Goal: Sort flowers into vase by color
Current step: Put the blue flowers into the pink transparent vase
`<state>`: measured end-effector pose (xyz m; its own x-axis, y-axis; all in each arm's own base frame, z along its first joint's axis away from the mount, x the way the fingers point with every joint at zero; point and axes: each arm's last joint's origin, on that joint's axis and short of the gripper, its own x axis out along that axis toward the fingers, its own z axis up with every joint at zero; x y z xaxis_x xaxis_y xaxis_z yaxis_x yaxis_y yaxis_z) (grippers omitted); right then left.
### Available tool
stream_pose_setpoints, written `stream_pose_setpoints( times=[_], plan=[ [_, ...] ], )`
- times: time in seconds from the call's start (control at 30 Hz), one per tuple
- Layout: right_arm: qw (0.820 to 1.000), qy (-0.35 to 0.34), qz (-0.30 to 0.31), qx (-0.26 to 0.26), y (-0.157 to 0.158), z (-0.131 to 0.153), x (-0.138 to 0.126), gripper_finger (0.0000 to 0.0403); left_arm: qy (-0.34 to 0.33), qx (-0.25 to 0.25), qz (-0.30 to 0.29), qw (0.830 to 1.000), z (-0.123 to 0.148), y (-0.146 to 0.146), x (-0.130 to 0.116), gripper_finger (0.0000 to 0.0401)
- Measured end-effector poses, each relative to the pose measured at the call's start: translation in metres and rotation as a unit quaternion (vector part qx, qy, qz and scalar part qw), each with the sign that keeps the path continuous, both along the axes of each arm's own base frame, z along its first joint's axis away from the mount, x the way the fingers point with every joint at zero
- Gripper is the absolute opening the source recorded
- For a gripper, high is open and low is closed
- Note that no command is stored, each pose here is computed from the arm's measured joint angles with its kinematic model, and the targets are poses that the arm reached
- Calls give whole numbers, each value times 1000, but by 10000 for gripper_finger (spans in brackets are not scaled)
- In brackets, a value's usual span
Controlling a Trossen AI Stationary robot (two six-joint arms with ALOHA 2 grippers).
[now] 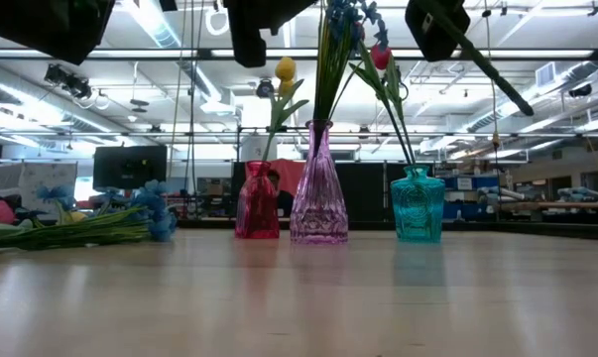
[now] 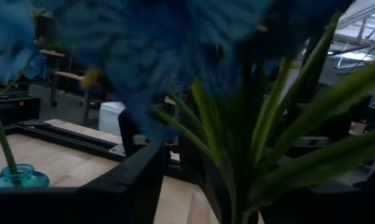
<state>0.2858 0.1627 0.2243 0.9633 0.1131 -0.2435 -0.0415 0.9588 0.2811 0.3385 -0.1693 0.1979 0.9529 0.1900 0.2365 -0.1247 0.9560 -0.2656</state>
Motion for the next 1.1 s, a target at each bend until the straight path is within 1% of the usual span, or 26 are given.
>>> stream_pose_setpoints(
  times=[0.1,0.2,0.33,0.47,0.6,0.7,0.8,0.9,1.0,1.1],
  plan=[
    [1000,-1,-1,-9,0,0,0,67,0,1,-1,1000,0,0,0,184],
    [1000,-2,0,-13,0,0,0,83,2,10,2,1000,0,0,0,155],
    [1000,-6,2,-27,0,0,0,124,2,9,4,1000,0,1,0,128],
    [999,-15,5,-37,0,2,0,180,4,24,10,1000,1,0,-1,113],
    [999,-6,3,-31,-2,6,-3,233,22,56,49,997,1,-5,-5,107],
    [1000,0,0,-20,-8,19,-12,258,37,79,94,992,10,-10,-15,106],
    [1000,-15,-12,-15,-12,37,-25,271,44,94,126,987,23,-13,-27,106],
    [998,-35,-36,-34,-15,50,-35,273,45,102,127,986,30,-16,-34,106],
    [996,-46,-49,-51,-17,58,-42,273,50,111,134,983,33,-17,-37,106],
    [996,-43,-52,-51,-17,64,-52,272,65,114,170,977,42,-18,-44,106]
  ],
)
